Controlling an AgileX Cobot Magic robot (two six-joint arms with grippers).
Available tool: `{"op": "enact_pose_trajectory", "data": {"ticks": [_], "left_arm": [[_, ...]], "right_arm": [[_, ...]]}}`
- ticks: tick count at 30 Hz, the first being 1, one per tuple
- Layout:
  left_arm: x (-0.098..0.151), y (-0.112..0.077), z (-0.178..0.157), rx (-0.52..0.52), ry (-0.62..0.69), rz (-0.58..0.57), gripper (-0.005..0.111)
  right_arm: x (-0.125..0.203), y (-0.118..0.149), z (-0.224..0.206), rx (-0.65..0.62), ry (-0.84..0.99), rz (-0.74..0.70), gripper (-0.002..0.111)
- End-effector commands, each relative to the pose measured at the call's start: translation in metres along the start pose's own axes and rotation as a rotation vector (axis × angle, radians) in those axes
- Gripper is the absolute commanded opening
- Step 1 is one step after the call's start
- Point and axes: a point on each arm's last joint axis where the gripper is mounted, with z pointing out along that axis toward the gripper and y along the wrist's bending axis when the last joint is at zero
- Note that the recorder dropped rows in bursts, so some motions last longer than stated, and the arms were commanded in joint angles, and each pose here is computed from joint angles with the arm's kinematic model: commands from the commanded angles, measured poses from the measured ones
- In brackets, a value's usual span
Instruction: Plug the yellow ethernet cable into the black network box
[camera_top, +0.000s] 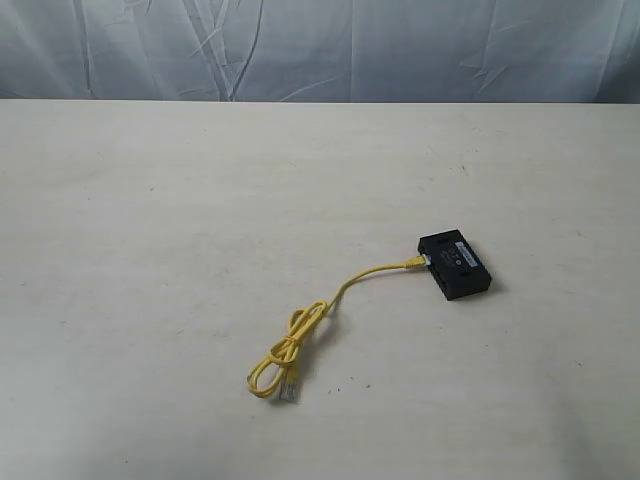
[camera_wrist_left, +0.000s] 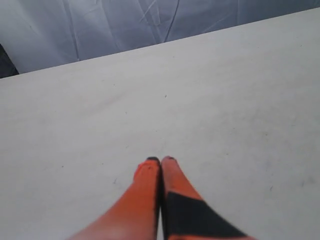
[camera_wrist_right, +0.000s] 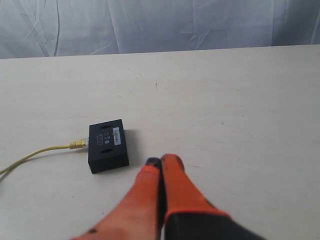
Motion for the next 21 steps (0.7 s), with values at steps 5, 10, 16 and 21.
{"op": "enact_pose_trajectory", "data": {"ticks": [5, 10, 16, 21], "left_arm": [[0.042, -0.006, -0.005, -0.029, -0.106, 0.013, 0.000], [0.044, -0.005, -0.004, -0.050, -0.114, 0.015, 0.000], [0.044, -0.001, -0.004, -0.118, -0.106, 0.029, 0.000], [0.045, 0.003, -0.004, -0.181, -0.095, 0.011, 0.000]], "right_arm": [[0.000, 0.000, 0.000, -0.003, -0.014, 0.002, -0.001], [0.000, 0.000, 0.000, -0.003, -0.014, 0.002, -0.001], [0.001, 0.000, 0.000, -0.003, -0.011, 0.002, -0.001], [0.001, 0.000, 0.000, -0.003, -0.011, 0.002, -0.001]]}}
